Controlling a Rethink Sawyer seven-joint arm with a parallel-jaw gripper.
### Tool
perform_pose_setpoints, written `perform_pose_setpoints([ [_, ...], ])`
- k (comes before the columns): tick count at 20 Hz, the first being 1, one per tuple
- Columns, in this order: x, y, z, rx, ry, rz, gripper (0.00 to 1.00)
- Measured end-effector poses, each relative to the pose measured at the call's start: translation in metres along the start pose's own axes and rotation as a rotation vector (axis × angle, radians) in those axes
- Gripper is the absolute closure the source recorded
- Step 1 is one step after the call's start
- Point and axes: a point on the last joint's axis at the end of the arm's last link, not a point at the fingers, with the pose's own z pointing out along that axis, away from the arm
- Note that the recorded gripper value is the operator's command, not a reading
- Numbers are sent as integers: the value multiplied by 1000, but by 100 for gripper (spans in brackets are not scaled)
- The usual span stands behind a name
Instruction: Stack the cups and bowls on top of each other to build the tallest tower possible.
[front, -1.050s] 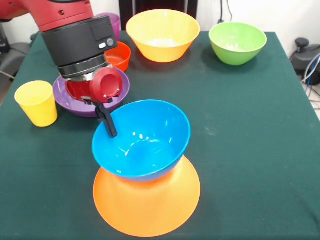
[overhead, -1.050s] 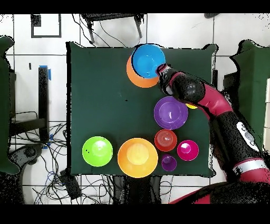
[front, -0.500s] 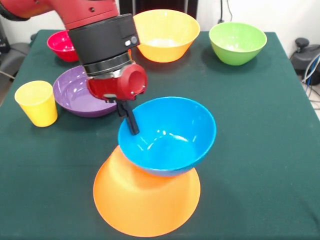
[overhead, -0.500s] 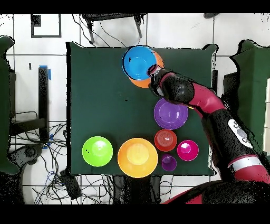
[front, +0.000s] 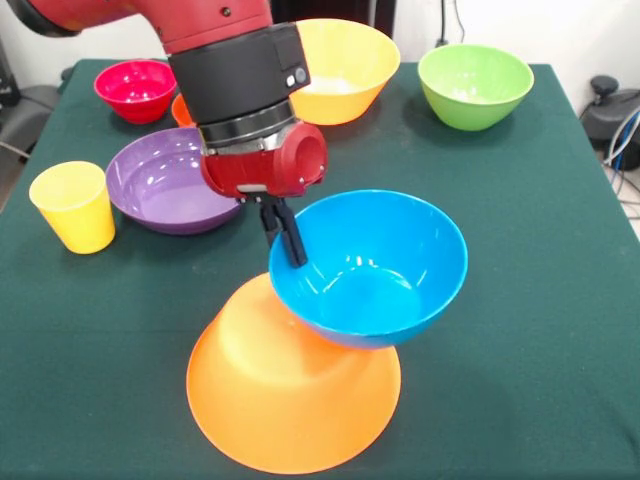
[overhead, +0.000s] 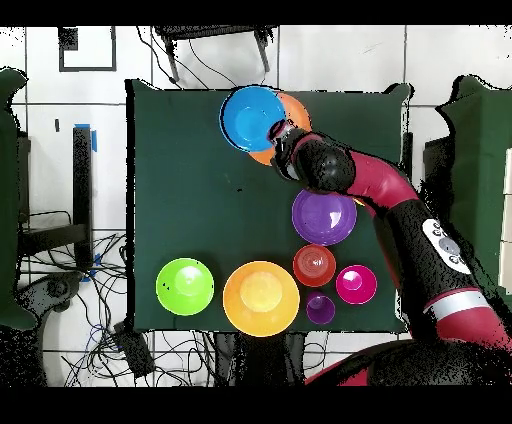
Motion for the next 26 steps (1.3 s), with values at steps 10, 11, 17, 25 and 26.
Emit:
perform_pose_setpoints([
  [10,-21,6,-23,9,-52,-25,100],
  [11,-22,6,-24,9,-55,-25,100],
  [17,-28,6,-31,11,-69,-30,100],
  [25,-25,2,-25,14,-61,-27,100],
  [26,-26,2,-25,14,-62,-28,100],
])
